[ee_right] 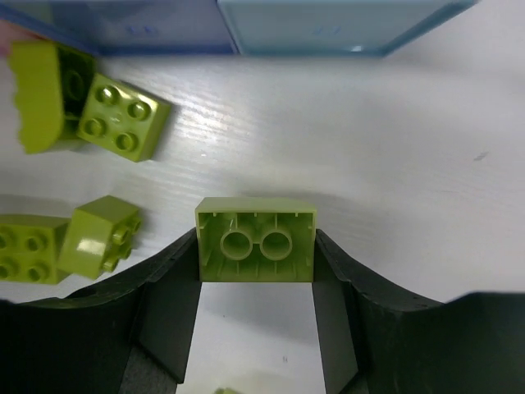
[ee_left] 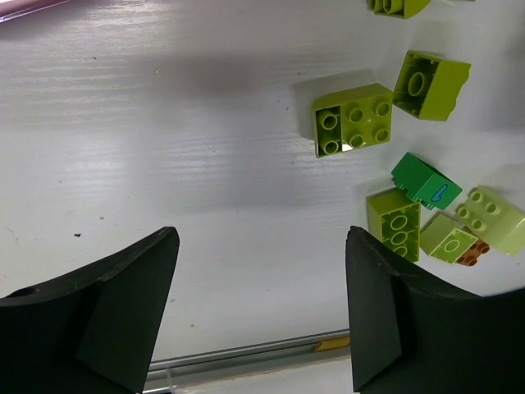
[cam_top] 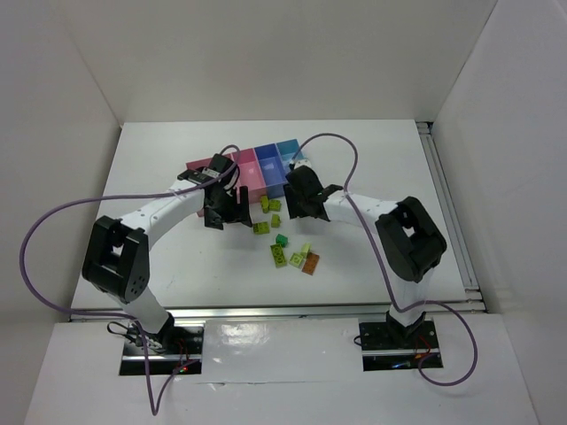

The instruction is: Sort the legos into containers by color

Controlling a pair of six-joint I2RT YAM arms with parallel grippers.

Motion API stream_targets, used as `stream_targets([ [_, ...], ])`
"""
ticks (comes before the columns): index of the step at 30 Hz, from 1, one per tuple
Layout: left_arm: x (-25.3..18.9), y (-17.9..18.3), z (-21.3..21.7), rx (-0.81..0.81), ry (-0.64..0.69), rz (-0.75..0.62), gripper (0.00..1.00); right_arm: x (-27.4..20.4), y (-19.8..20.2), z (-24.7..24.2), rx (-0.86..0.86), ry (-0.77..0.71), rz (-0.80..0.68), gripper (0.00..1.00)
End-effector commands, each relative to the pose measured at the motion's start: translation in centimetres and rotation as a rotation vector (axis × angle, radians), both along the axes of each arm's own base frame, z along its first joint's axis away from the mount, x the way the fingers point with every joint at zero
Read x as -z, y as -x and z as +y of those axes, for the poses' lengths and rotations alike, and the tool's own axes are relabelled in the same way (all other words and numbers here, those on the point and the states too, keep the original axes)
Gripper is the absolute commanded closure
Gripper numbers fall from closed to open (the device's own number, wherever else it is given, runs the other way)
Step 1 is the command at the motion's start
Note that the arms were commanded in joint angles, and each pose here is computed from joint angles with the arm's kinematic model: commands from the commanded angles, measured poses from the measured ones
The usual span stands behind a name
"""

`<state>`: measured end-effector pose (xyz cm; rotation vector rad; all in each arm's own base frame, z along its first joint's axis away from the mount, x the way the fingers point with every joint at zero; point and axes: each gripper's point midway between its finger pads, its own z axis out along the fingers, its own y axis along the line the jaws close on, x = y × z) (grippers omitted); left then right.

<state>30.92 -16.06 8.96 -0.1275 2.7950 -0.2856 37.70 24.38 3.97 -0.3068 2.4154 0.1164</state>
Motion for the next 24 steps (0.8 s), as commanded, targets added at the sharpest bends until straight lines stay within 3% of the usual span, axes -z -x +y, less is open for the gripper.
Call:
stream_targets([
  [1, -0.9, -0.8, -0.7, 0.014, 0.017, -0.027, 0.15, -8.0, -1.9, -0.3, 0.067, -0.074, -0.171, 0.5],
  [5, -1.6, -1.5, 0.3, -0.05, 0.005, -0.052, 0.15, -11.9, -3.9, -1.9, 0.148, -0.096, -0.256, 0.5],
  [9, -1.3, -1.5, 0.0, 0.004, 0.013, -0.051, 0.15, -13.5, -7.2, -2.7, 0.192, -0.126, -0.281, 0.5],
  [16, -0.1, -2.1, -1.5, 0.114, 0.028, -0.024, 0.03, -11.2, -13.2, -0.8, 0.172, -0.108, -0.271, 0.49],
  [21, 0.6, -2.9, -2.3, 0.146, -0.001, -0.019, 0.03, -10.3, -15.3, 0.7, 0.153, -0.106, -0.256, 0.49],
  [24, 0.7, -3.2, -2.2, 0.143, -0.009, -0.021, 0.05, -9.2, -15.5, 0.8, 0.158, -0.106, -0.245, 0.38],
])
